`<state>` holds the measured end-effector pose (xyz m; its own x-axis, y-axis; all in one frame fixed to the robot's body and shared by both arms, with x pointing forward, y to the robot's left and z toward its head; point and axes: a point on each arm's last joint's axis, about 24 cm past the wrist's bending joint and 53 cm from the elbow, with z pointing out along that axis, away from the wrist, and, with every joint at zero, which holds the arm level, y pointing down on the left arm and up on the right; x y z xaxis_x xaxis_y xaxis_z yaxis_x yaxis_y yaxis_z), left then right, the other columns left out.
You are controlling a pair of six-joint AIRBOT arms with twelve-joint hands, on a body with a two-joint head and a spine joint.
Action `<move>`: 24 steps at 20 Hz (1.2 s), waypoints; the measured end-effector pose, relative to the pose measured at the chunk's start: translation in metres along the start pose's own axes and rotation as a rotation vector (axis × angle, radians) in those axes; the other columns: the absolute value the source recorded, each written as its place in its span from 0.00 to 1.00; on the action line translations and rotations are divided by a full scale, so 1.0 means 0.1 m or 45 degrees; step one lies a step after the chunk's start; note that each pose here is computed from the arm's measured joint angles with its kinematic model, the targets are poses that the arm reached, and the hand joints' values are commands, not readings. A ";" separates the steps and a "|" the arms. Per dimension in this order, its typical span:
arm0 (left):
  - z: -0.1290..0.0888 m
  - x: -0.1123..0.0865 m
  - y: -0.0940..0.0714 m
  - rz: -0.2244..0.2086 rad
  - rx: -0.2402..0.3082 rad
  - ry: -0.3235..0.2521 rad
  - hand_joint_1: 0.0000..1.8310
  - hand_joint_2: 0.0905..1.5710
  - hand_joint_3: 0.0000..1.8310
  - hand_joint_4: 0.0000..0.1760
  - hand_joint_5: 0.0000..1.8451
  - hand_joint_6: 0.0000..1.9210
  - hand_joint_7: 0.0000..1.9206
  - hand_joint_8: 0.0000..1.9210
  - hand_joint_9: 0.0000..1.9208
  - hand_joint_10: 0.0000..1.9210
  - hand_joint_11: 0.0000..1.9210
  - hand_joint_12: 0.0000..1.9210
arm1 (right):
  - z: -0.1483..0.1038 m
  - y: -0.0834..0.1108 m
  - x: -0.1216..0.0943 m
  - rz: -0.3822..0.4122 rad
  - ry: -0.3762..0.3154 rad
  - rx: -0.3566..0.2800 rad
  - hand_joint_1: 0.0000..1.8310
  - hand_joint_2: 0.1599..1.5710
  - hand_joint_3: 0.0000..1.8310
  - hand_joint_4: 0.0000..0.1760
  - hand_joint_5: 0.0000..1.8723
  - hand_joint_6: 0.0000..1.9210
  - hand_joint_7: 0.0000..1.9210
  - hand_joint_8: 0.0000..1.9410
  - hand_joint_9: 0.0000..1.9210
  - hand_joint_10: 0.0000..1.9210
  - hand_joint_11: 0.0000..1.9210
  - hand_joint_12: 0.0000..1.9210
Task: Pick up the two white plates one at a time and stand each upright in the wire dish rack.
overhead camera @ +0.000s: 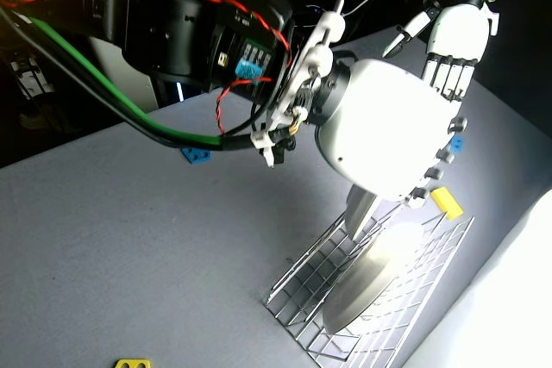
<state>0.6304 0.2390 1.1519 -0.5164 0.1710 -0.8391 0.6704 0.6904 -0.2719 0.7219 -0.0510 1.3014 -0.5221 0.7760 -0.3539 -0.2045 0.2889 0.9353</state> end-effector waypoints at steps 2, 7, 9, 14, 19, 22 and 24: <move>0.00 -0.01 -0.01 0.001 0.005 -0.001 0.00 0.63 0.00 0.00 0.01 0.00 0.00 0.00 0.00 0.00 0.00 0.00 | 0.00 -0.07 -0.02 -0.005 -0.007 0.018 0.76 0.65 0.00 0.00 0.54 0.48 0.58 0.39 0.51 0.54 0.41 0.60; 0.00 -0.01 -0.01 0.000 0.006 -0.004 0.00 0.63 0.00 0.00 0.00 0.00 0.00 0.00 0.00 0.00 0.00 0.00 | 0.01 -0.17 -0.01 -0.009 -0.003 0.041 0.75 0.65 0.00 0.00 0.53 0.50 0.57 0.40 0.50 0.55 0.40 0.61; 0.00 -0.02 -0.02 0.000 0.007 -0.006 0.00 0.63 0.00 0.00 0.01 0.00 0.00 0.00 0.00 0.00 0.00 0.00 | 0.01 -0.20 -0.02 -0.011 -0.005 0.048 0.75 0.65 0.00 0.00 0.54 0.49 0.58 0.38 0.51 0.54 0.41 0.61; 0.02 -0.01 -0.06 0.001 0.020 -0.005 0.00 0.63 0.00 0.00 0.01 0.00 0.00 0.00 0.00 0.00 0.00 0.00 | 0.00 -0.33 -0.06 -0.017 -0.014 0.081 0.67 0.65 0.00 0.15 0.55 0.49 0.57 0.40 0.61 0.11 0.40 0.61; 0.02 -0.03 -0.06 0.002 0.021 -0.009 0.00 0.63 0.00 0.00 0.02 0.00 0.00 0.00 0.00 0.00 0.00 0.00 | 0.04 -0.43 -0.07 -0.025 -0.018 0.104 0.75 0.65 0.00 0.00 0.53 0.49 0.57 0.38 0.51 0.55 0.39 0.63; 0.03 -0.02 -0.08 0.003 0.025 -0.007 0.00 0.63 0.00 0.00 0.01 0.00 0.00 0.00 0.00 0.00 0.00 0.00 | 0.06 -0.44 -0.05 -0.028 -0.016 0.107 0.74 0.65 0.00 0.00 0.54 0.49 0.57 0.39 0.50 0.51 0.38 0.64; 0.03 -0.02 -0.07 0.003 0.024 -0.008 0.00 0.64 0.00 0.00 0.01 0.00 0.00 0.00 0.00 0.00 0.00 0.00 | 0.07 -0.46 -0.04 -0.028 -0.014 0.111 0.69 0.66 0.00 0.00 0.53 0.51 0.57 0.40 0.52 0.36 0.38 0.63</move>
<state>0.6280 0.2318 1.1545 -0.5116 0.1685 -0.8425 0.6816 0.6767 -0.2785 0.7391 -0.0631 1.2600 -0.5092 0.7747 -0.3749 -0.1431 0.3534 0.9245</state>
